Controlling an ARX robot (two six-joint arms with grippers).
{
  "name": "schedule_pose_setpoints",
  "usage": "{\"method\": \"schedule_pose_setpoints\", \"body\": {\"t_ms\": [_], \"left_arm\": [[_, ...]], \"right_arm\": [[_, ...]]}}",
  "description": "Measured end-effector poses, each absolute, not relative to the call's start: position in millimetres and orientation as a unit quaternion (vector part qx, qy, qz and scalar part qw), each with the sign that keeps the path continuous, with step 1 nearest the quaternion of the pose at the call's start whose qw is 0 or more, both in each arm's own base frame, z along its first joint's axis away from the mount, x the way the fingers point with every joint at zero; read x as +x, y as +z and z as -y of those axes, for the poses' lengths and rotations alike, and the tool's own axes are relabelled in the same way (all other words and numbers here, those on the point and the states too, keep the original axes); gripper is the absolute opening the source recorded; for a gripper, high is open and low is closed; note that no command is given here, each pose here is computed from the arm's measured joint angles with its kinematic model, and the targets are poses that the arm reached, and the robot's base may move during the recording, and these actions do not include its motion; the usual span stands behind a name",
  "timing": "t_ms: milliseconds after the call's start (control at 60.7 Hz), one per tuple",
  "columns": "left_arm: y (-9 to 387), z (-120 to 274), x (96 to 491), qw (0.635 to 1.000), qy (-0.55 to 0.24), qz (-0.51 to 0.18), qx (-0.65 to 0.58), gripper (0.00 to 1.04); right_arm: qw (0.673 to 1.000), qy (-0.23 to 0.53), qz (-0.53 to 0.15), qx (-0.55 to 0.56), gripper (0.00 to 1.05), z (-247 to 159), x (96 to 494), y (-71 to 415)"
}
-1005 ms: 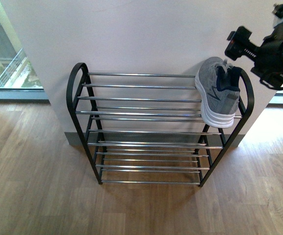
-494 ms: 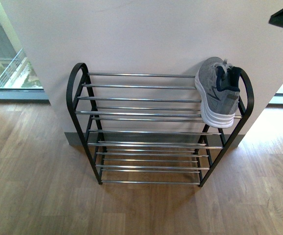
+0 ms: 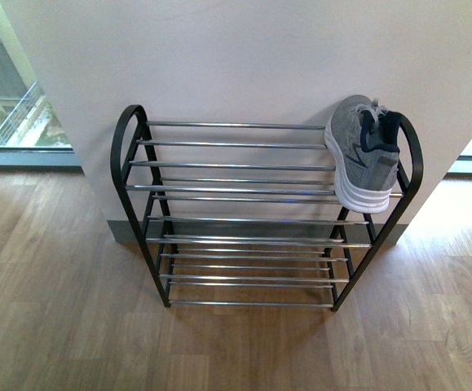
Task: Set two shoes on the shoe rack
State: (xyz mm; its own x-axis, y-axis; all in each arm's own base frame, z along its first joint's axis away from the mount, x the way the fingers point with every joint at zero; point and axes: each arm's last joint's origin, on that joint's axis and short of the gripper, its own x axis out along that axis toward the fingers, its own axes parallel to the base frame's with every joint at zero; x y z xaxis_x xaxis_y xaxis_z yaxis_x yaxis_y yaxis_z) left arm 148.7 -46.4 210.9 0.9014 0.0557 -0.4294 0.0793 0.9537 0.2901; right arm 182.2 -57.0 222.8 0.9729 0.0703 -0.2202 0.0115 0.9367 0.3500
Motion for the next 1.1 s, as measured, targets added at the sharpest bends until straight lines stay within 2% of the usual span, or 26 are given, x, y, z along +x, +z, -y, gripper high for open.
{"method": "schedule_pose_setpoints", "body": {"t_ms": [82,99,247,329,1104], "left_arm": [[211,46,149,0.963,-0.006,-0.222,0.152,0.02],[211,46,149,0.963,-0.006,-0.222,0.152,0.02],[211,46,149,0.963,-0.006,-0.222,0.152,0.02],[211,46,149,0.963,-0.006,-0.222,0.152,0.02],[211,46,149,0.963,-0.006,-0.222,0.152,0.02]], "right_arm": [[0.979,0.011,-0.111,0.169,0.94,57,182,221],[1.000,-0.003,-0.005,0.003,0.02,15,140,183],[1.000,-0.015,-0.004,0.003,0.02,7,133,179],[1.000,0.002,-0.003,0.002,0.02,1,129,177],[1.000,-0.001,0.010,0.002,0.02,0,109,173]]}}
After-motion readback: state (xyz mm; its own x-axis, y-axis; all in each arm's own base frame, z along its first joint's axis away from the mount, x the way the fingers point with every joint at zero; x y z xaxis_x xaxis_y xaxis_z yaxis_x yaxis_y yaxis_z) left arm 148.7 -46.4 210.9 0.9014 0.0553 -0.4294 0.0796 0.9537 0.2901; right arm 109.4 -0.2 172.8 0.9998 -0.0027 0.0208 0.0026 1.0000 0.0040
